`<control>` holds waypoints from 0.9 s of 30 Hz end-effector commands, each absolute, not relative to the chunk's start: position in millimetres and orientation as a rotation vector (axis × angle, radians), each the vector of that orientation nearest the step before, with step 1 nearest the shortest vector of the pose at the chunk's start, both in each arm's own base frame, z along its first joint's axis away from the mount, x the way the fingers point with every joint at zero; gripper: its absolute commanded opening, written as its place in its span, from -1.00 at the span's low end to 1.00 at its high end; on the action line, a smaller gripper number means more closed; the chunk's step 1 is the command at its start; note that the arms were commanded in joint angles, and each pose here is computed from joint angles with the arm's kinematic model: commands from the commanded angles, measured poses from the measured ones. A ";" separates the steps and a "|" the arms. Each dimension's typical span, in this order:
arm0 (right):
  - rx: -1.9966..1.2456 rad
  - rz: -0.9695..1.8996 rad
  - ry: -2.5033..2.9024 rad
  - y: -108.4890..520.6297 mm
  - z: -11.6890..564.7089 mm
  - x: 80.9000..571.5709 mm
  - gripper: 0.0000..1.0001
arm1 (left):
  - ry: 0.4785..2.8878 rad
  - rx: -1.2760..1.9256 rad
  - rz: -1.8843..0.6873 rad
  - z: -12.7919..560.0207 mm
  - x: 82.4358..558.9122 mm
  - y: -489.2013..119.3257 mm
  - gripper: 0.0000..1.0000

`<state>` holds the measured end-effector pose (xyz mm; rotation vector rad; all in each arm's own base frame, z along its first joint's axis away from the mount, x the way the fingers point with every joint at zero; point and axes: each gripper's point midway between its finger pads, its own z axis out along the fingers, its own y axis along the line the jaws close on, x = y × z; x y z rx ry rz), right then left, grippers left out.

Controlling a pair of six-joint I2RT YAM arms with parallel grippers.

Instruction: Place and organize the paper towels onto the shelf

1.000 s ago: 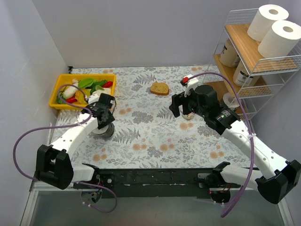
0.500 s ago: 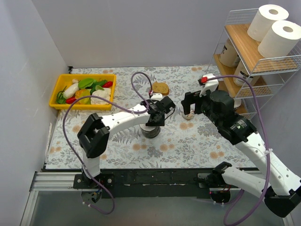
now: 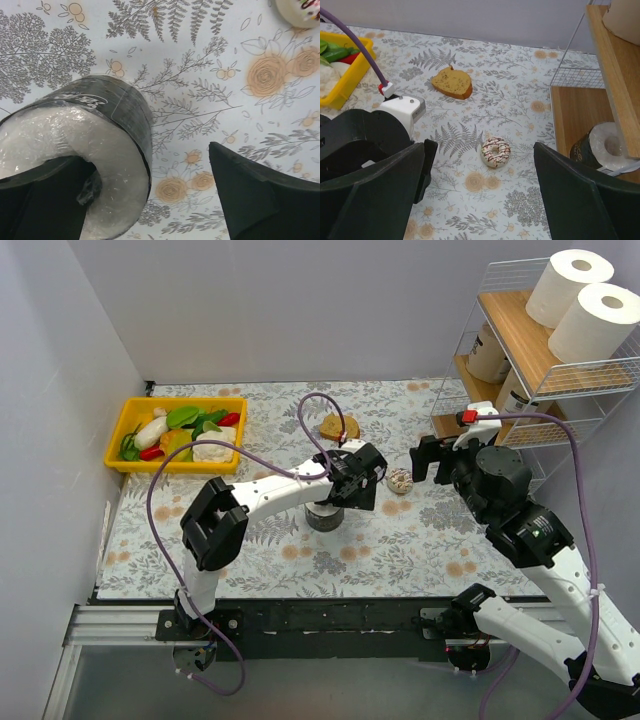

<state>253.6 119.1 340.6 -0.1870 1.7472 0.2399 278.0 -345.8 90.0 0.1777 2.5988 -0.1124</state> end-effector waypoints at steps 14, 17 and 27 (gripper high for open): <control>-0.376 0.577 1.751 200.1 338.4 260.0 0.70 | 2.347 -0.172 -0.374 218.4 340.2 -262.8 0.96; -0.404 0.630 1.828 218.7 317.4 264.6 0.63 | 2.251 -0.257 -0.370 239.8 344.7 -216.8 0.96; -0.635 0.651 2.075 301.2 229.3 255.7 0.45 | 2.060 -0.371 -0.116 218.0 302.4 -109.5 0.96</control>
